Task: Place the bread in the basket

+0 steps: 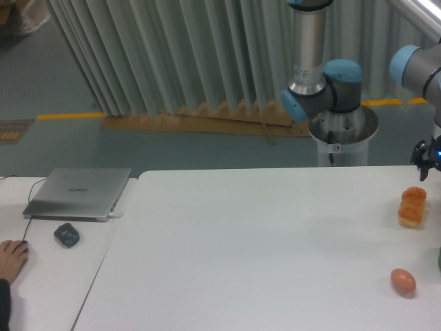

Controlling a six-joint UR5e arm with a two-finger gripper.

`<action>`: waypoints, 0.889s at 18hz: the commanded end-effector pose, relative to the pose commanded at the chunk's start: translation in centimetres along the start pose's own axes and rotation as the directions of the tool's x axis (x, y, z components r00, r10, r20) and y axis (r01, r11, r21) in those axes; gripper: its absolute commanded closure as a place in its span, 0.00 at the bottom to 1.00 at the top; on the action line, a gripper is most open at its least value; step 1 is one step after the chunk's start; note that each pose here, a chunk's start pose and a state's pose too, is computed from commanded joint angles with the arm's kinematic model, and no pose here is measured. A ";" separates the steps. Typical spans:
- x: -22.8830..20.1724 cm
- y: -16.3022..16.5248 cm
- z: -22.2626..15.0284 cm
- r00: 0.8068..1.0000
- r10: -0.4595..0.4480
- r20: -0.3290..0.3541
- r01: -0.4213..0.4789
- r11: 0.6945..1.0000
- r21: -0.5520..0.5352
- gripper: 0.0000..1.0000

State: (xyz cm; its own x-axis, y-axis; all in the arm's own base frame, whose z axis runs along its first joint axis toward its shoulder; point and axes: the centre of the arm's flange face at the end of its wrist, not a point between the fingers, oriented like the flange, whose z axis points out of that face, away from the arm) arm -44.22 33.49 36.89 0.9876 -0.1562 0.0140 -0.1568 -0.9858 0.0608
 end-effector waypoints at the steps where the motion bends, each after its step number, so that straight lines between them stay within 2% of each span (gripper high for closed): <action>1: 0.1 -0.1 -0.3 1.000 0.000 0.006 0.000 1.000 0.002 0.00; 4: 0.5 0.1 0.3 1.000 -0.001 -0.007 0.001 1.000 -0.003 0.00; 9: 1.4 1.1 1.4 0.994 -0.101 -0.051 0.101 0.995 -0.019 0.00; 12: 1.7 1.5 2.0 0.990 -0.107 -0.094 0.104 0.994 -0.035 0.00; 16: 4.0 2.2 1.6 0.989 -0.098 -0.108 0.089 0.992 -0.085 0.00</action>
State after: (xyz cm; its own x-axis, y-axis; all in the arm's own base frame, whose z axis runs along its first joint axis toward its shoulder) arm -40.58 30.57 35.50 0.9920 -0.0511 0.1158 -0.0679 -0.9869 0.1464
